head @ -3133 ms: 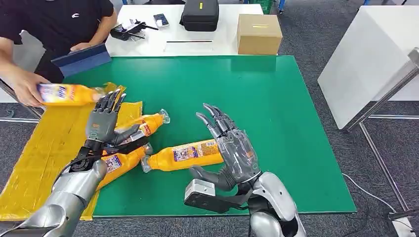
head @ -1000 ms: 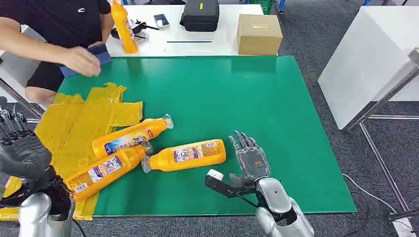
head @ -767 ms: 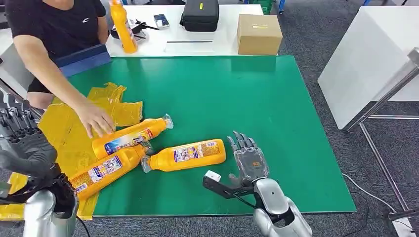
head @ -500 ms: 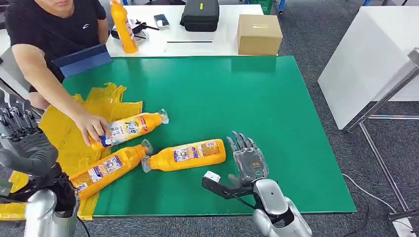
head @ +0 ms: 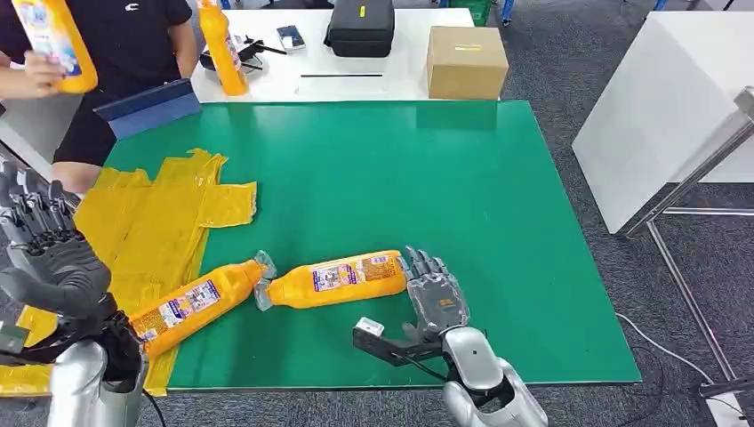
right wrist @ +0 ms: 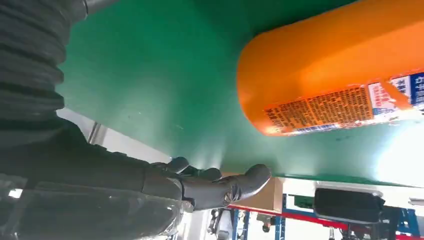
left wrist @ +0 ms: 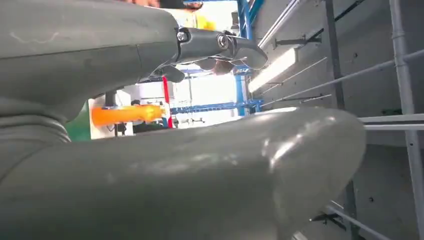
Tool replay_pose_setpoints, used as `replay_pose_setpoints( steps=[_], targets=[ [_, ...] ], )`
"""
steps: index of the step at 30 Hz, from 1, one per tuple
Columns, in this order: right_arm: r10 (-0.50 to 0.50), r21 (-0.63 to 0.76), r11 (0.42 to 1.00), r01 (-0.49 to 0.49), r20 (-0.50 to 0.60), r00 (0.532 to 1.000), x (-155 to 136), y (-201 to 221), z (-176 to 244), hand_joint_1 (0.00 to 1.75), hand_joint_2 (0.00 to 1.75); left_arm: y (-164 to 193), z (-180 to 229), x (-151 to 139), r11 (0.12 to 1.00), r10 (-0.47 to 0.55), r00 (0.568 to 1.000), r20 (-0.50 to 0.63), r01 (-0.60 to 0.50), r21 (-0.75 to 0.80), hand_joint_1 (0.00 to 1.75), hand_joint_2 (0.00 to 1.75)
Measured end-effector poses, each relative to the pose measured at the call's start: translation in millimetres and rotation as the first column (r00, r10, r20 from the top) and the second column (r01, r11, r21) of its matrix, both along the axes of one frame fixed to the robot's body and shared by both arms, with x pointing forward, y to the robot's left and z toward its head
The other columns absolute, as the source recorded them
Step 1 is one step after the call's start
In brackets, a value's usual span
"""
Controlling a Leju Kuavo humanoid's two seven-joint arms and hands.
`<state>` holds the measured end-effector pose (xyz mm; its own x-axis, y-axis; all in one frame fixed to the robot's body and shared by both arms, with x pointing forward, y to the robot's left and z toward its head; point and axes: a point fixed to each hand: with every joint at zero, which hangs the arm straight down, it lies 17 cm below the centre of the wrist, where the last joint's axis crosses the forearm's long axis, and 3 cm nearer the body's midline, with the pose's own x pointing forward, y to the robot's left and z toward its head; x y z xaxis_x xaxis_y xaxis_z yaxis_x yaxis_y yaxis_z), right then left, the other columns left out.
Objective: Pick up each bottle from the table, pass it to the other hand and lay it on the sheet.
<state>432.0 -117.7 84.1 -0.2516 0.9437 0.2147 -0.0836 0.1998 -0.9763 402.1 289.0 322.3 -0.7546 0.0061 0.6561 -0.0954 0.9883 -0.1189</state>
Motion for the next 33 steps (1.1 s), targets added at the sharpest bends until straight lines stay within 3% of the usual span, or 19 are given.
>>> replay_pose_setpoints(
  steps=[21, 33],
  targets=[
    [0.073, -0.024, 0.997, -0.073, -0.013, 0.997, 48, 57, 8, 0.00, 1.75, -4, -15, -19, 0.999, 0.044, 0.998, -0.038, -0.044, -0.003, 0.00, 0.00],
    [0.103, -0.052, 0.993, -0.107, -0.084, 0.991, 67, 77, -4, 0.00, 1.75, -7, -6, -16, 0.999, 0.044, 0.999, -0.033, -0.044, -0.017, 0.00, 0.00]
  ],
)
